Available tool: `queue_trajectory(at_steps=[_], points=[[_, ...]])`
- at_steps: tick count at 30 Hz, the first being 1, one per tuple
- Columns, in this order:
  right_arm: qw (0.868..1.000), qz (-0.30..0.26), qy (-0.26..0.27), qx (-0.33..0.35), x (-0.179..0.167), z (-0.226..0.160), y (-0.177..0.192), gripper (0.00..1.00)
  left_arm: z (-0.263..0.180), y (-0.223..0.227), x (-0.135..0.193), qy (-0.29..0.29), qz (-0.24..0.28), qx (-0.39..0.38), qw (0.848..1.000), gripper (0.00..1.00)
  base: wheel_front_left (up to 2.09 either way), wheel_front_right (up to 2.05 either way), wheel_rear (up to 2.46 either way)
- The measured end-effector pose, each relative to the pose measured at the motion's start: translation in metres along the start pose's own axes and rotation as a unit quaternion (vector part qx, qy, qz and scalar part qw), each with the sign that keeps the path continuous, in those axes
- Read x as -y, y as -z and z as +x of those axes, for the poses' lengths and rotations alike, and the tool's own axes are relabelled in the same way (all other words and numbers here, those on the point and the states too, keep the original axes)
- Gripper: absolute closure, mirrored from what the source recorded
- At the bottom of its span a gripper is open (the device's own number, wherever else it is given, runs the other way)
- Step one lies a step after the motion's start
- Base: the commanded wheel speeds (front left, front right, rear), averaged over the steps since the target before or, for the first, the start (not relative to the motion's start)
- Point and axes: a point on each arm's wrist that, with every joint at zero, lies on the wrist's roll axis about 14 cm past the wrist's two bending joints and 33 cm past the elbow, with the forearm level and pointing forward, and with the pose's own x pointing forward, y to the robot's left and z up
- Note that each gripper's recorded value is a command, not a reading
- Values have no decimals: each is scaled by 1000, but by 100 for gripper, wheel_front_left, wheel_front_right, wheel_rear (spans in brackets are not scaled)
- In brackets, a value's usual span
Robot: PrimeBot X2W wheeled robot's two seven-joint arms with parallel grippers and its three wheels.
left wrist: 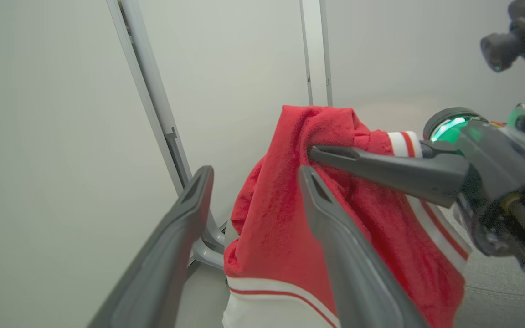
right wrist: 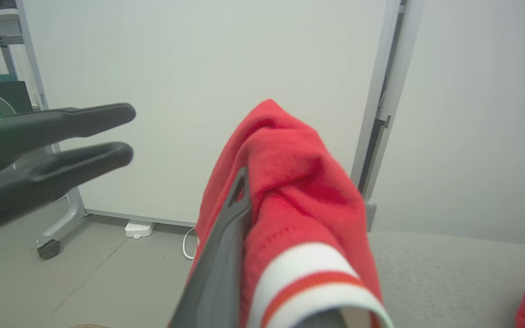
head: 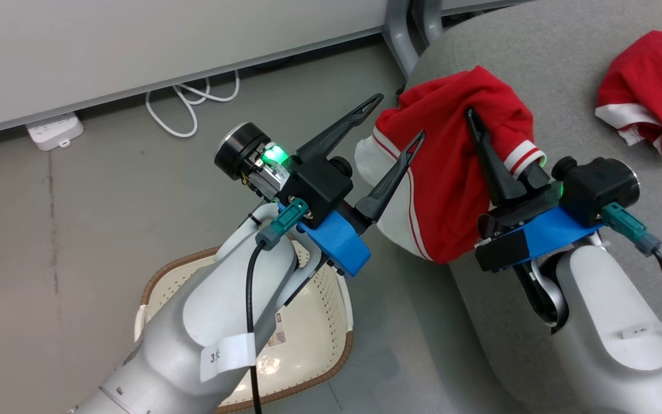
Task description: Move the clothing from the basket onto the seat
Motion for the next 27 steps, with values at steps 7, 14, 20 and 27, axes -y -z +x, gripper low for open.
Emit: queue_trajectory(at_steps=[7, 14, 20, 27], points=[[997, -14, 72, -8, 47, -25, 3, 100, 18, 20, 29, 55, -15, -8, 998, 0, 0, 0, 0], [990, -30, 140, -13, 88, -57, 0, 100, 31, 33, 63, 112, -30, -11, 993, 0, 0, 0, 0], [980, -43, 194, -18, 118, -84, -2, 100, 37, 45, 90, 159, -39, -21, 986, 0, 0, 0, 0], [971, -55, 229, -34, 136, -108, 2, 100, 39, 57, 107, 189, -52, -30, 980, 0, 0, 0, 0]])
